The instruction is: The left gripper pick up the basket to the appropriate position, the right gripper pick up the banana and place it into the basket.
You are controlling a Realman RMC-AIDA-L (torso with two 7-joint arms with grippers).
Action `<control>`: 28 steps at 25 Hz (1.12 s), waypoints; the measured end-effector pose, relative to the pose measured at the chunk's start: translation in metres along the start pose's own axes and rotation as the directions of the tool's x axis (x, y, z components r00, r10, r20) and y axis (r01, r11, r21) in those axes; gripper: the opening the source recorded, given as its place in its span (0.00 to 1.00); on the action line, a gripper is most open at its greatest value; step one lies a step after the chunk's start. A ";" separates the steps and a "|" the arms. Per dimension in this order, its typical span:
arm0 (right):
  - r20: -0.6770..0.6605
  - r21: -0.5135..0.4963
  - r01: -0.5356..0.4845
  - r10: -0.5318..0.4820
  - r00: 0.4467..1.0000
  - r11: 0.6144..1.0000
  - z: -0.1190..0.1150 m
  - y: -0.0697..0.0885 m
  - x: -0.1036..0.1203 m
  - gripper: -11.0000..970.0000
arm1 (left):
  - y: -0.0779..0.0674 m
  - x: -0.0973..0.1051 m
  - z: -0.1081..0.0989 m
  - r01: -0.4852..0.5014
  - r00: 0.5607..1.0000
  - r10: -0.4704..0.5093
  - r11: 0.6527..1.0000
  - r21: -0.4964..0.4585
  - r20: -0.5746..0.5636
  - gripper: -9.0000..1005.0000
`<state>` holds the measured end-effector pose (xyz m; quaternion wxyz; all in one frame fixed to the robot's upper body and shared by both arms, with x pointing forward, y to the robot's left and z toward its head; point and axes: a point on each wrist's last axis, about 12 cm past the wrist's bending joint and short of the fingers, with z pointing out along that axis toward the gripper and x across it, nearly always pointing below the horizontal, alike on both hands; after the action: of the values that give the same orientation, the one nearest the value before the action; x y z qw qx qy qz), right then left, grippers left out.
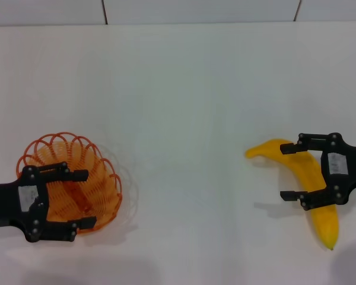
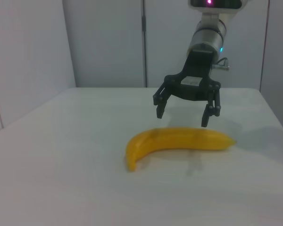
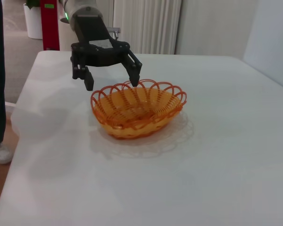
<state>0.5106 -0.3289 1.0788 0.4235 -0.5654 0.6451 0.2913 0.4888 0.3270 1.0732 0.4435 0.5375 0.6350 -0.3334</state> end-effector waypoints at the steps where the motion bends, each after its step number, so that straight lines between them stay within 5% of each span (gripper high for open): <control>1: 0.000 -0.001 0.001 -0.001 1.000 1.000 0.000 0.000 0.000 0.92 | 0.000 0.000 0.000 -0.001 1.000 0.001 1.000 0.000 0.000 0.86; 21: -0.002 0.000 0.001 -0.001 1.000 1.000 -0.001 0.000 0.000 0.92 | 0.003 -0.004 -0.003 -0.002 1.000 0.002 1.000 -0.013 0.015 0.83; 28: 0.004 0.003 0.002 -0.002 1.000 1.000 0.000 -0.001 -0.001 0.92 | 0.030 -0.046 -0.038 0.069 0.994 -0.054 0.984 -0.162 0.095 0.82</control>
<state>0.5115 -0.3289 1.0797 0.4259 -0.5650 0.6441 0.2908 0.5120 0.3490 1.1321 0.5042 0.4634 0.6560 -0.3175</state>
